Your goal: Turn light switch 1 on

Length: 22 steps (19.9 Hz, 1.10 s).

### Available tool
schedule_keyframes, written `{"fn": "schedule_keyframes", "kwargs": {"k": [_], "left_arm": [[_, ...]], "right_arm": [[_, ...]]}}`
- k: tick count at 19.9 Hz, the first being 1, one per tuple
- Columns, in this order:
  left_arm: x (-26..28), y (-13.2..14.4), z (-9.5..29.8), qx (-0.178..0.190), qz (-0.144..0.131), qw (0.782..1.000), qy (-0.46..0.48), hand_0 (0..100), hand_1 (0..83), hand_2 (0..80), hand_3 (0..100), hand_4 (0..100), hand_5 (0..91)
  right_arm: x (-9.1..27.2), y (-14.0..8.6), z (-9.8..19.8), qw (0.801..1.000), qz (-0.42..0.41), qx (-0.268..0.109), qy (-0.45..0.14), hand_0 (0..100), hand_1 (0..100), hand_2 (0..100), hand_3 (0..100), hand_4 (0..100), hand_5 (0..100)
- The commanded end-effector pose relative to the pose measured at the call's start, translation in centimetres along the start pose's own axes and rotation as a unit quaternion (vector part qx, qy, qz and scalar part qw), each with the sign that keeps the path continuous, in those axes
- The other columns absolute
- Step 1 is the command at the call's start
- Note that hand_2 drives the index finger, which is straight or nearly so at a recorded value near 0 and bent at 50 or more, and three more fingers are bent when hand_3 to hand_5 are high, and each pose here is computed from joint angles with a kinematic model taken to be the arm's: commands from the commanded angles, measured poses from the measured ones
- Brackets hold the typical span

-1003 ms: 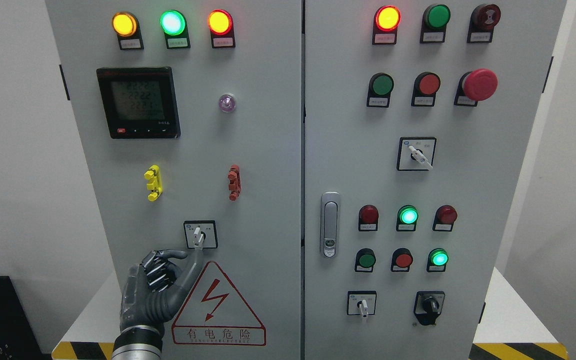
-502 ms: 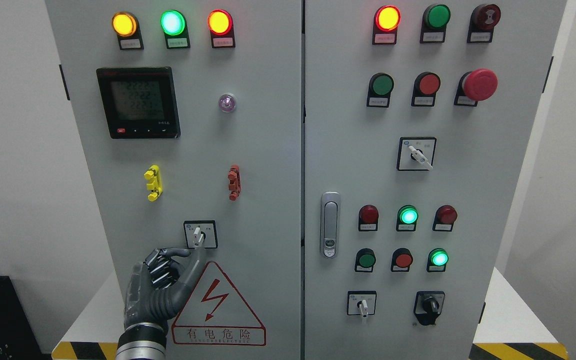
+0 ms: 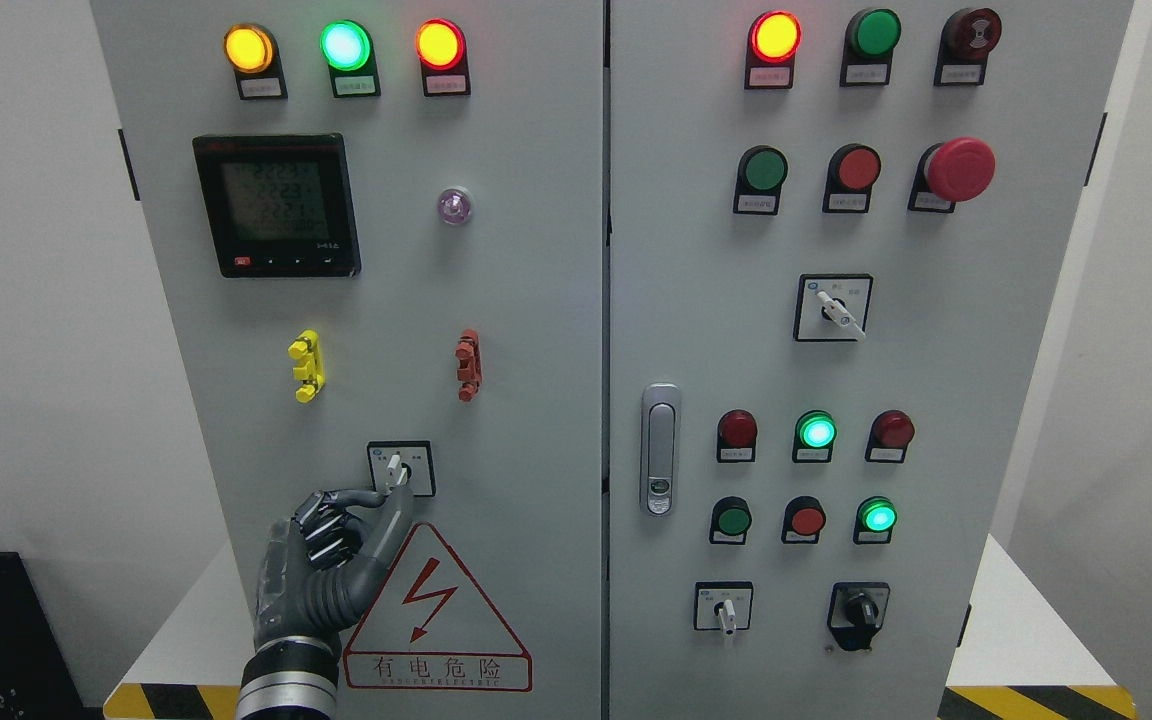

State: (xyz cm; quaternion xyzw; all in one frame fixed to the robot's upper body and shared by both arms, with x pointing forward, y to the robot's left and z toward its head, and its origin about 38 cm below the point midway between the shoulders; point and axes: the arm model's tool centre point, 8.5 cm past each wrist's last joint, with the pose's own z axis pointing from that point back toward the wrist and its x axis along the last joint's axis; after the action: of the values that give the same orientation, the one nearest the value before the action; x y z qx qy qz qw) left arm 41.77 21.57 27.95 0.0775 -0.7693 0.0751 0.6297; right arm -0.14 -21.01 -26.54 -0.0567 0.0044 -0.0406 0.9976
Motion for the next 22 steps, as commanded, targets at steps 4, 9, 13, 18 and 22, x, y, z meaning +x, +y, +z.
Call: {"fn": "schedule_keyframes", "kwargs": {"k": [4,9,13,18,22], "left_arm": [[0.02,-0.45,-0.45,0.001,-0.008,1.000,0.000,15,66.1,54.5,90,93,81.4],[-0.06,-0.69,-0.56,0.001,-0.006,1.000,0.003,15,65.6,54.5,90,93,81.5],[-0.10,-0.70,-0.62,0.001,-0.006,1.000,0.004,16,65.2,54.6,90,93,81.5],[0.03,-0.79,-0.76,0.001,-0.007,1.000,0.010,16,64.5,55.1,91,93,81.8],[0.14,-0.81,-0.82,0.001,-0.007,1.000,0.010,16,63.9,55.5,92,93,82.2]], "right_arm": [[0.09,0.00,0.00,1.000,0.000,0.000,-0.001,31,0,0,0,0,0],[-0.01,-0.01,0.00,1.000,0.000,0.000,0.000,31,0,0,0,0,0],[-0.01,-0.01,0.00,1.000,0.000,0.000,0.000,31,0,0,0,0,0],[-0.01,-0.01,0.00,1.000,0.000,0.000,0.000,31,0,0,0,0,0],[-0.01,-0.01,0.00,1.000,0.000,0.000,0.000,31,0,0,0,0,0]]}}
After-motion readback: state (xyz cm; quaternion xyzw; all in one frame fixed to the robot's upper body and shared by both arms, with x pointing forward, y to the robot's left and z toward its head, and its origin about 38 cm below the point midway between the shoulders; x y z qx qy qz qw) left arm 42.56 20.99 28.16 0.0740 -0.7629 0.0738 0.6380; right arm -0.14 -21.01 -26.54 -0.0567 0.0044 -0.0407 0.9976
